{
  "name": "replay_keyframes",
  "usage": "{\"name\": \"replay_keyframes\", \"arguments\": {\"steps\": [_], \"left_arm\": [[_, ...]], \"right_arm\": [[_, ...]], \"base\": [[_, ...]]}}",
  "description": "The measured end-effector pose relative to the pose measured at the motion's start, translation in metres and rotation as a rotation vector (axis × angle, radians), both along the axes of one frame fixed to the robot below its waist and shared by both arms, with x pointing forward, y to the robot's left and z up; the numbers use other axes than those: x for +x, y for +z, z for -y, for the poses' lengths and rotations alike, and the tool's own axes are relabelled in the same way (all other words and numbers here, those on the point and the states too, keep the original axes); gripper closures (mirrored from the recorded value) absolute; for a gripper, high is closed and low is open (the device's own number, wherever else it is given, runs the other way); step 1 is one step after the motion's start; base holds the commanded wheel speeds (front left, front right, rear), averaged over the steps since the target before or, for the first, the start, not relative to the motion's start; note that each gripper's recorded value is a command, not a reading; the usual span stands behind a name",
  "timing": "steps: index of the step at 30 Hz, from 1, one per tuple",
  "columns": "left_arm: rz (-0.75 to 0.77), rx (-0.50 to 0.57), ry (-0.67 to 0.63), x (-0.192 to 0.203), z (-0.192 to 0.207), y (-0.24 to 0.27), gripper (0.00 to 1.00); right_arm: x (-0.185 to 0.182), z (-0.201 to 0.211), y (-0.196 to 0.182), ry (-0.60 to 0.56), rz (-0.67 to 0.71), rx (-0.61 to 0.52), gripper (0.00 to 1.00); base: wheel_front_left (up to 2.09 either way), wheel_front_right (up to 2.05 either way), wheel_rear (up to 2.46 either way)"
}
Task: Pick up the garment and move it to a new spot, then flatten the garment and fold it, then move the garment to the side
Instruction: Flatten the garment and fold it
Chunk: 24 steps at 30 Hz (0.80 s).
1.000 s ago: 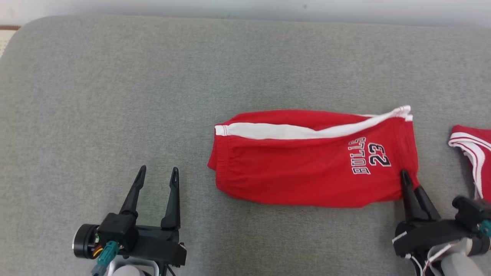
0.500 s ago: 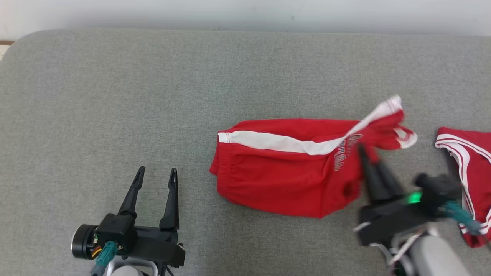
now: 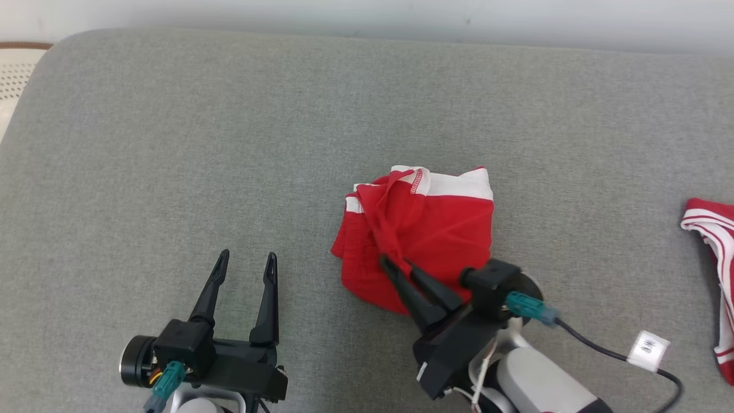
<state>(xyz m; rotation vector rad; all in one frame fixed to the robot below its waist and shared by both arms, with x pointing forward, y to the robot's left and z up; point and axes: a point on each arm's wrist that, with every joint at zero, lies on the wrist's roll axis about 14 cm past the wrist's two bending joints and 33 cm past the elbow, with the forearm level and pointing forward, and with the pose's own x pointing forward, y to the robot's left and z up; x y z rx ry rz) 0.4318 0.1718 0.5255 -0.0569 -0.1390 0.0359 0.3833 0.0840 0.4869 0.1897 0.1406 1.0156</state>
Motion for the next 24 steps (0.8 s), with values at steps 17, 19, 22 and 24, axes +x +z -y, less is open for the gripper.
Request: {"name": "replay_keyframes", "arguments": {"steps": [17, 19, 22, 24], "left_arm": [[-0.018, -0.007, 0.007, 0.002, 0.000, -0.007, 0.00], [-0.015, -0.009, 0.008, 0.002, 0.000, -0.006, 0.00], [-0.009, -0.007, 0.011, 0.002, -0.002, -0.004, 0.00], [-0.004, -0.004, 0.011, 0.002, -0.003, -0.002, 0.00]], "right_arm": [[-0.027, -0.040, -0.020, 0.168, -0.029, -0.018, 0.00], [-0.023, -0.041, 0.003, 0.161, 0.020, 0.054, 0.00], [-0.011, -0.029, 0.031, 0.107, 0.078, 0.138, 0.00], [0.002, -0.010, 0.045, 0.036, 0.113, 0.178, 0.00]], "base": [[0.00, 0.00, 0.00], [0.00, 0.00, 0.00], [0.00, 0.00, 0.00], [0.00, 0.00, 0.00]]}}
